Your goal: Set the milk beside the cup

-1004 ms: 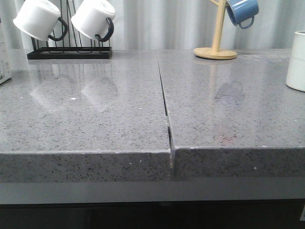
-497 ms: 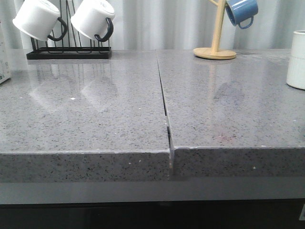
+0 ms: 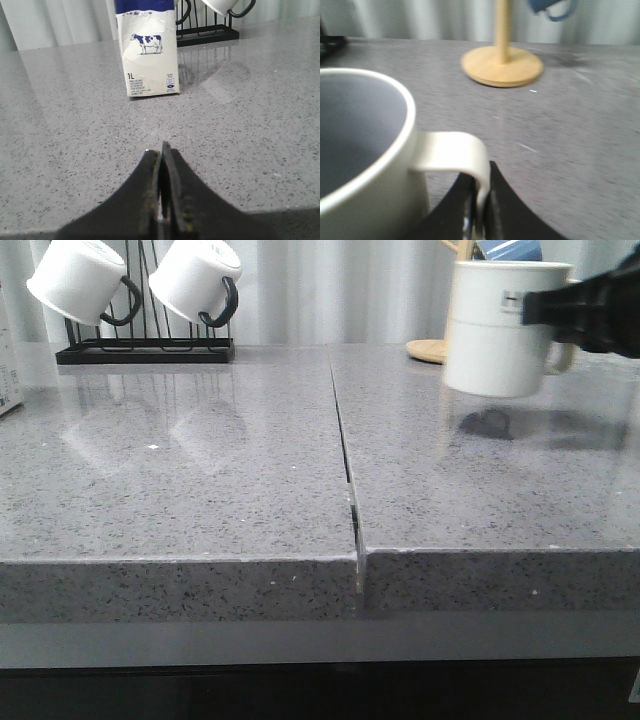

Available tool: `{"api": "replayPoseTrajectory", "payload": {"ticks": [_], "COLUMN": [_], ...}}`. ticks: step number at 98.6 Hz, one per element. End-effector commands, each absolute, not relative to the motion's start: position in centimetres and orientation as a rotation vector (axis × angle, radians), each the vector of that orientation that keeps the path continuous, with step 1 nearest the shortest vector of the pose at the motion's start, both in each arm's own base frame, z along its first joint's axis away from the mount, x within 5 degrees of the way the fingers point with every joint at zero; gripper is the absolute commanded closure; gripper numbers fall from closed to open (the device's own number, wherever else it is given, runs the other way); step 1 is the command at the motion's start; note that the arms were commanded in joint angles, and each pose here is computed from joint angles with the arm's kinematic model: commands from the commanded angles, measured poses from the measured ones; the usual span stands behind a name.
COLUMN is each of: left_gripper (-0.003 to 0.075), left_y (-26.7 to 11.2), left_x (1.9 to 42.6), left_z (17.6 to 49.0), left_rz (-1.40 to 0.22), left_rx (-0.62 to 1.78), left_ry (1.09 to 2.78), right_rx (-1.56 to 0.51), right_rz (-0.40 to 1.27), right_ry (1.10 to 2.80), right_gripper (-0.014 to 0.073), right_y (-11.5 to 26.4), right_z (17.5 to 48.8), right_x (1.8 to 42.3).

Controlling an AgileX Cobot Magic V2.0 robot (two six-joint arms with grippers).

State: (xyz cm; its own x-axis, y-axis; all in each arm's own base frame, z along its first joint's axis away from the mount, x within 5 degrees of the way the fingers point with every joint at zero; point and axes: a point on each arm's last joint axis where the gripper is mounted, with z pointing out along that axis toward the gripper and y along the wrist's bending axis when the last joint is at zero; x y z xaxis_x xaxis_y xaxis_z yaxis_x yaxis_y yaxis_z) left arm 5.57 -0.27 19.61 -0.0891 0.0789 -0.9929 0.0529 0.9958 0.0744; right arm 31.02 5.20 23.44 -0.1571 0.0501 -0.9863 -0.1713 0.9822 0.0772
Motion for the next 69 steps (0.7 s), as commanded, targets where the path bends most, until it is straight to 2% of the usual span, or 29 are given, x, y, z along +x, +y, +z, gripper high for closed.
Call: {"api": "replayPoseTrajectory", "payload": {"ticks": [1,34,55,64,69], "left_gripper": [0.0741,0.0741,0.0741,0.0741,0.0741], "left_y": [-0.3,-0.3,-0.3,-0.3,-0.3], "left_x": [5.5,5.5,5.5,5.5,5.5], "left_z": [19.1,19.1,19.1,19.1,19.1], "left_rz": [0.012,0.012,0.012,0.012,0.012], "left_rx": [0.097,0.097,0.097,0.097,0.097], "left_ry": [1.594,1.594,1.594,1.594,1.594], "right_rx": [-0.11,-0.243,-0.274,-0.275,-0.275], "right_rz": [0.244,0.372,0.404,0.405,0.405], "right_ry": [1.562,1.574,1.581,1.585,1.585], "right_gripper": [0.0653,0.0653,0.0651,0.0605,0.0548], "right_y": [6.8,13.3,15.2,15.2,15.2], "right_z": [26.5,25.1,24.0,23.9,23.9], "right_x": [31.4,33.5,34.0,34.0,34.0]}}
